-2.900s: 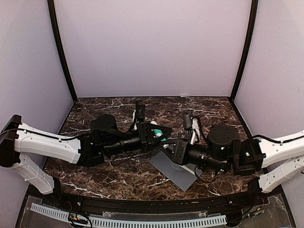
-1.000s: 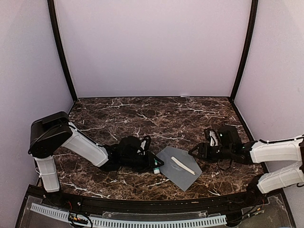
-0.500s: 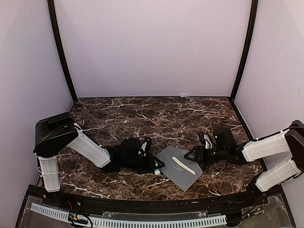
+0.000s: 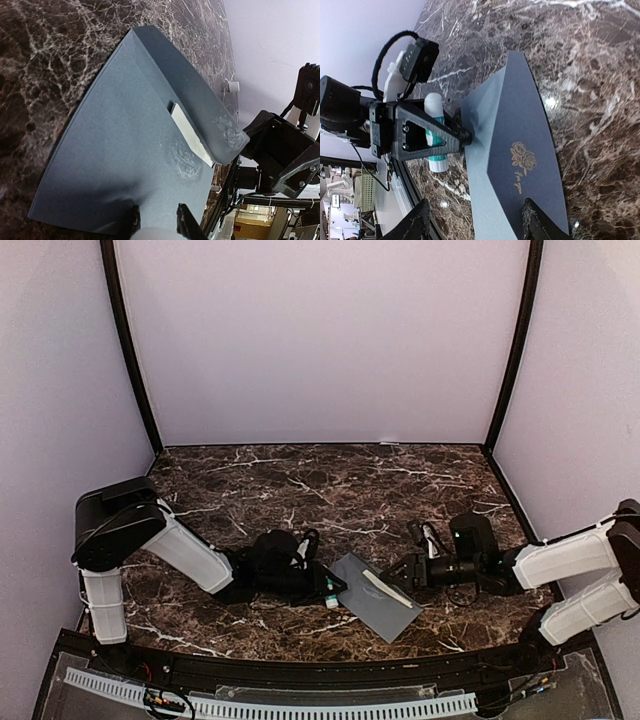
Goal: Place the letter into the envelope and seal it
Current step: Seal the envelope flap on the envelope.
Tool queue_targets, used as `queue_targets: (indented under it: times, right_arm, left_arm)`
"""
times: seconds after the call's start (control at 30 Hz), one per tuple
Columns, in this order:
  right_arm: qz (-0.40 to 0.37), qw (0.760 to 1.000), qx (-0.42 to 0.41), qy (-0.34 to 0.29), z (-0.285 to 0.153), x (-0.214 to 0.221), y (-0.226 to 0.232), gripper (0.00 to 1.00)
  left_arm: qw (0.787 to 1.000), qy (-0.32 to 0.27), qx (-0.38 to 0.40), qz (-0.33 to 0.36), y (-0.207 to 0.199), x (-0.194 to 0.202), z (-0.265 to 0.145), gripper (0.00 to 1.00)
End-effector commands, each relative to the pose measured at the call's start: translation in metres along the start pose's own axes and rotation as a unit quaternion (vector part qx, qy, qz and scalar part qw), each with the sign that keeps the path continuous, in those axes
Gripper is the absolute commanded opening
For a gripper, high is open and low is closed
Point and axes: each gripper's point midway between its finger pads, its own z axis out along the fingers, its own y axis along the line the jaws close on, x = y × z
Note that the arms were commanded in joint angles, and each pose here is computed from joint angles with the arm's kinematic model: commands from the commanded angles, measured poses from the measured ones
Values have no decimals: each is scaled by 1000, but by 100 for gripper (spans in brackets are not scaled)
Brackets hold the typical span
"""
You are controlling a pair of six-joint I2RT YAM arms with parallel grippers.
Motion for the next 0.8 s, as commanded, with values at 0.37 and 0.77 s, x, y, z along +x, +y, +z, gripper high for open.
queue_targets:
  times: [0.37, 0.77]
  right_arm:
    - [29, 999, 3, 30, 27, 34, -3, 49]
    - [73, 996, 36, 30, 27, 47, -26, 35]
  left_arm:
    - [1000, -1, 10, 3, -5, -3, -1, 0]
    - [998, -19, 41, 50, -59, -28, 2, 0]
